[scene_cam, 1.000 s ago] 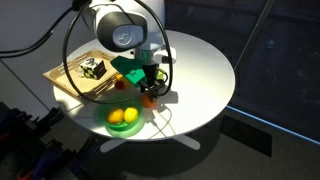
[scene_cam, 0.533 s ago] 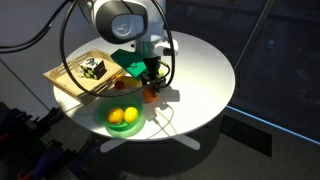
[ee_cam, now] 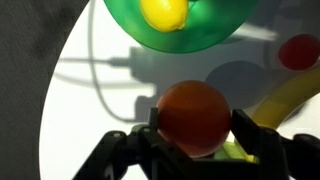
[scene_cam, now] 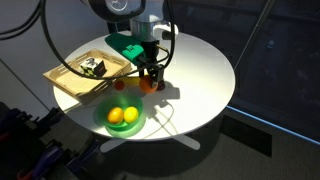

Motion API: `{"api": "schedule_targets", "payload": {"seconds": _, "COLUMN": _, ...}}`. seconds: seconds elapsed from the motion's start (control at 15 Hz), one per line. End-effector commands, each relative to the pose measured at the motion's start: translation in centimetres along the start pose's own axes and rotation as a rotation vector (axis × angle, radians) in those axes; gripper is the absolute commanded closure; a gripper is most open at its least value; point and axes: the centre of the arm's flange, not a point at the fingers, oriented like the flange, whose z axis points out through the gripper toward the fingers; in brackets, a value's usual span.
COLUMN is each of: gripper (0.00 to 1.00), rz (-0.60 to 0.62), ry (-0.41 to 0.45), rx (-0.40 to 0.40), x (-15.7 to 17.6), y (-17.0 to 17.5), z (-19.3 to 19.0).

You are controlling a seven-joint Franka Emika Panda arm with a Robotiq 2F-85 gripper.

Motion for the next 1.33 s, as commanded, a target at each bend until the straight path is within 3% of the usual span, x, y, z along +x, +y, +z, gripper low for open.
{"api": "schedule_targets", "payload": {"seconds": 0.0, "gripper": 0.52, "rz": -0.012, "ry": -0.037, "rx": 0.003, "x": -2.3, "y": -0.6, "z": -2.5}}
{"api": "schedule_targets", "payload": {"seconds": 0.4, "gripper": 0.52, "rz": -0.03, "ry": -0.061, "rx": -0.008, "x": -5.6, "y": -2.0, "z": -3.8}}
{"api": "schedule_targets", "payload": {"seconds": 1.27, "gripper": 0.52, "rz": -0.052, "ry": 0.015, "rx": 0.018, "x": -12.4, "y": -2.7, "z": -3.6}}
